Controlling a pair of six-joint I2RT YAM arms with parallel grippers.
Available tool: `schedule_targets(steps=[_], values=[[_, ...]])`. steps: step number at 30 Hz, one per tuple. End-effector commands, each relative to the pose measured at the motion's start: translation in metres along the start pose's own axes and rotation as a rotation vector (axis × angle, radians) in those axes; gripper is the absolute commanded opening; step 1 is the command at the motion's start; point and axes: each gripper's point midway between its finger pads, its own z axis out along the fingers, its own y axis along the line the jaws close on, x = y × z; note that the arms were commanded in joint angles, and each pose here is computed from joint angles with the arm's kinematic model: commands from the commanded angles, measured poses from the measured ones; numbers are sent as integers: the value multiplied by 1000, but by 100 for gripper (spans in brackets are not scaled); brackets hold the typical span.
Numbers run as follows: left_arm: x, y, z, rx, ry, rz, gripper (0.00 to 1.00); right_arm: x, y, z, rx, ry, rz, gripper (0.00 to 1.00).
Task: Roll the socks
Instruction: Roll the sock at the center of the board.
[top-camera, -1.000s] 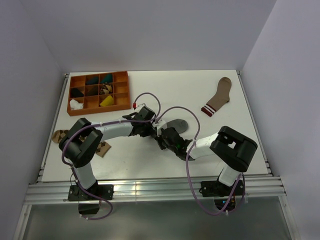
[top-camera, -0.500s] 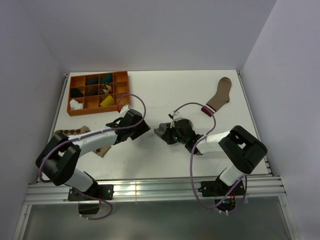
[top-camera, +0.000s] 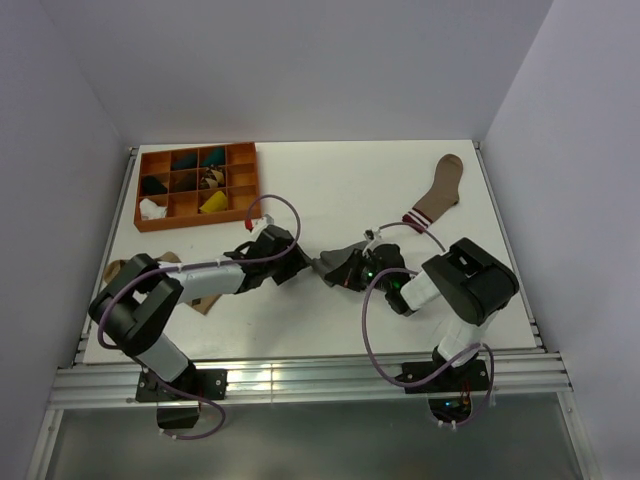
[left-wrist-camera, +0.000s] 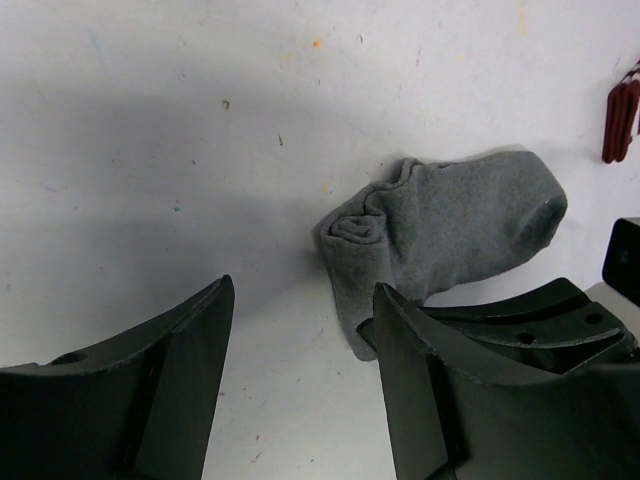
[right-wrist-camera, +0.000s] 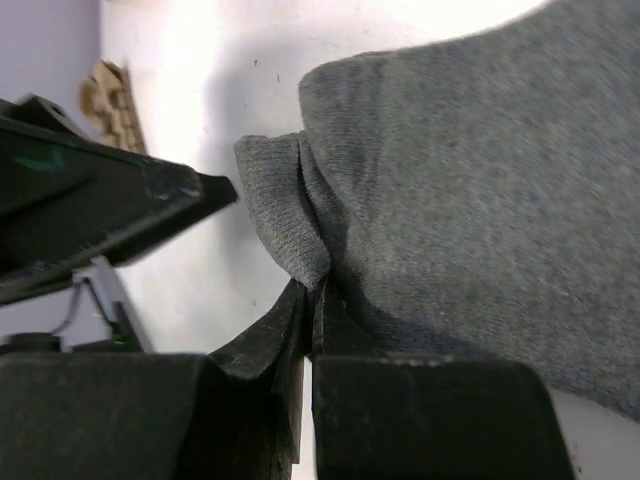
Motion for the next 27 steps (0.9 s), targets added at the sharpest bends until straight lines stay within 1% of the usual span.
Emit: schedule_targets(steps=[1,3,9,18,27], values=[[-2,-31,1,85,-3,-13,63,9,-6,-5,-12,14,141,0],[0,-27,5,72,2,-15,62,11,-9,-6,-13,18,194,0],[3,-25,13,71,3,-7,62,17,-20,-5,15,37,263,0],[8,-20,24,56,15,9,59,17,-25,-5,31,40,286,0],[22,-8,36,6,65,37,48,15,-25,-5,32,37,283,0]])
